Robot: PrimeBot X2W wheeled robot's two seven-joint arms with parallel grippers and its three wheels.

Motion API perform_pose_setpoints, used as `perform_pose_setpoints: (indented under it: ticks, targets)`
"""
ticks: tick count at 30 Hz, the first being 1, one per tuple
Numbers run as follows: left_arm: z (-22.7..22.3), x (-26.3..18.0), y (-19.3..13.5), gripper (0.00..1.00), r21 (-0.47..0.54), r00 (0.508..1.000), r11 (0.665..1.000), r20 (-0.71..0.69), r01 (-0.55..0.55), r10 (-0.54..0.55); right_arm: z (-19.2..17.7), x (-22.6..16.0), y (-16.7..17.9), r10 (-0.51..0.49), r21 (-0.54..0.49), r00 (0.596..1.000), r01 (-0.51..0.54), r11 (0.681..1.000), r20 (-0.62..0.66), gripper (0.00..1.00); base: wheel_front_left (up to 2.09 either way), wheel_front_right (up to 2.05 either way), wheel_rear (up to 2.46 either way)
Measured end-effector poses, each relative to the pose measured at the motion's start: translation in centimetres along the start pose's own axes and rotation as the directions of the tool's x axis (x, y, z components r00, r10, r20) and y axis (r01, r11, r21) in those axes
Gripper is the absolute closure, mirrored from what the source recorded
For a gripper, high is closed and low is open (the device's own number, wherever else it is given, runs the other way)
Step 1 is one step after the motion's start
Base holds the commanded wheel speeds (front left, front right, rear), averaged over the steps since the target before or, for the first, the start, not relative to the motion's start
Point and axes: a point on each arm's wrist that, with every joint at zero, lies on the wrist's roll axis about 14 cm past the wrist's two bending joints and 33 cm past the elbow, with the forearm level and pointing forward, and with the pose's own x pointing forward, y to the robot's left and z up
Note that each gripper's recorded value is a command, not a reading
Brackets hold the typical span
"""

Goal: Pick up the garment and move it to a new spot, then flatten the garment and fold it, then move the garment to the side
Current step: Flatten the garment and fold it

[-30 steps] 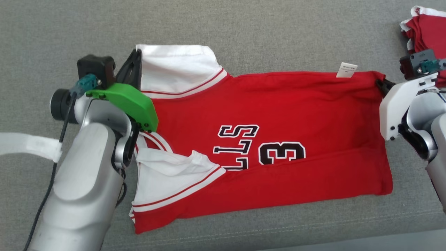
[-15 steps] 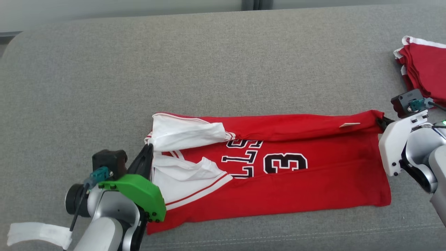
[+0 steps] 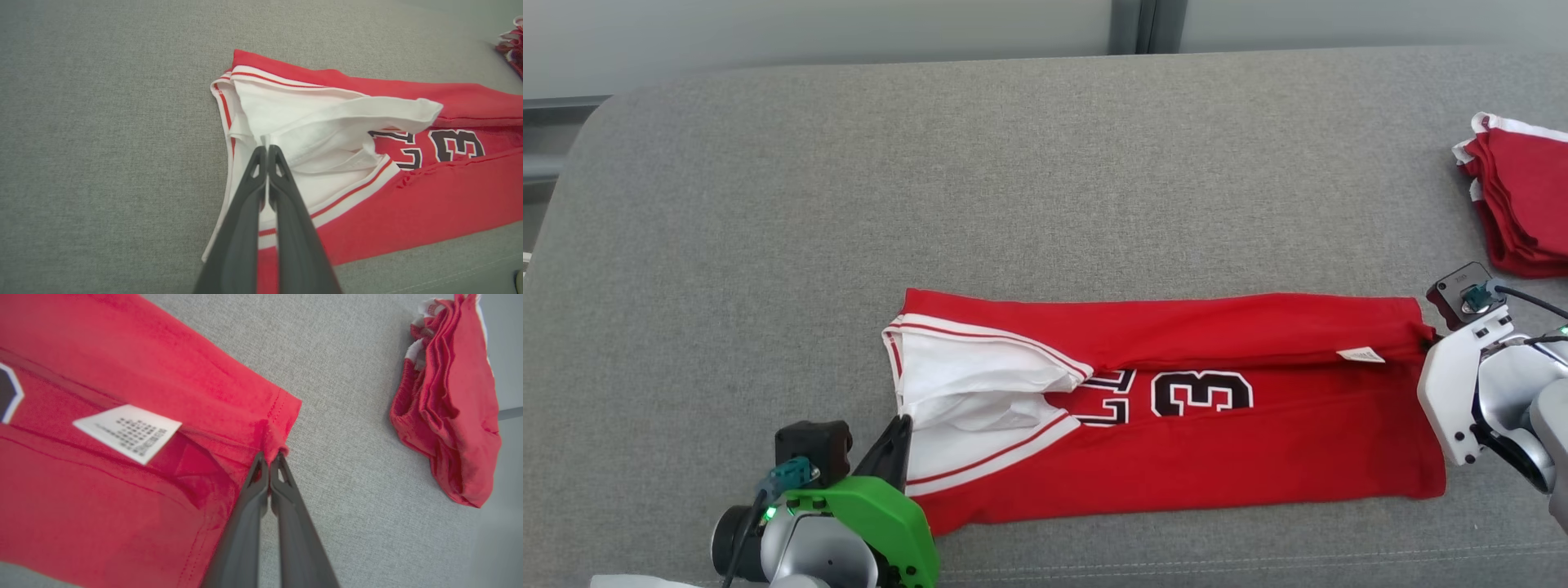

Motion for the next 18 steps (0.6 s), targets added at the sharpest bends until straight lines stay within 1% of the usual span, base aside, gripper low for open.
perform_pose_setpoints:
  ticks: [7, 8, 9, 10, 11, 12, 13, 18]
  targets:
    - [-2.3, -1.0, 0.4, 1.00, -0.008, 0.998, 1.000, -0.058, -0.026, 0.026, -1.3, -0.2, -0.2, -0.007, -0.026, 0.999, 0.006, 1.000, -0.045, 1.00, 0.00, 0.00, 0.00]
    - [-2.5, -1.0, 0.4, 1.00, -0.006, 0.998, 1.000, -0.063, -0.028, 0.027, -1.5, -0.3, -0.3, -0.009, -0.025, 0.998, 0.007, 1.000, -0.055, 0.83, 0.00, 0.00, 0.00]
    - [-2.8, -1.1, 0.5, 1.00, -0.004, 0.997, 1.000, -0.071, -0.031, 0.031, -1.7, -0.3, -0.3, -0.008, -0.019, 0.998, 0.006, 1.000, -0.061, 0.13, 0.00, 0.00, 0.00]
    - [-3.0, -1.1, 0.6, 1.00, 0.001, 0.996, 0.999, -0.078, -0.033, 0.033, -1.9, -0.3, -0.2, -0.006, -0.014, 0.998, 0.006, 1.000, -0.065, 0.00, 0.00, 0.00, 0.00]
    - [-3.2, -1.1, 0.7, 1.00, 0.011, 0.996, 0.999, -0.081, -0.036, 0.036, -2.1, -0.4, -0.2, -0.006, -0.011, 0.998, 0.005, 1.000, -0.067, 0.00, 0.00, 0.00, 0.00]
    - [-3.5, -1.2, 0.6, 0.42, 0.014, 0.995, 0.999, -0.089, -0.034, 0.035, -2.2, -0.4, -0.2, -0.007, 0.000, 0.997, 0.007, 1.000, -0.071, 0.00, 0.00, 0.00, 0.00]
    - [-3.7, -1.2, 0.7, 0.00, 0.016, 0.995, 0.999, -0.095, -0.034, 0.035, -2.3, -0.4, -0.1, -0.006, 0.004, 0.997, 0.006, 1.000, -0.073, 0.00, 0.00, 0.00, 0.00]
    - [-5.6, -1.7, 1.0, 0.00, 0.025, 0.985, 0.998, -0.162, -0.052, 0.055, -1.7, -0.8, -0.1, -0.017, 0.026, 0.999, 0.018, 0.999, -0.034, 0.00, 0.00, 0.00, 0.00]
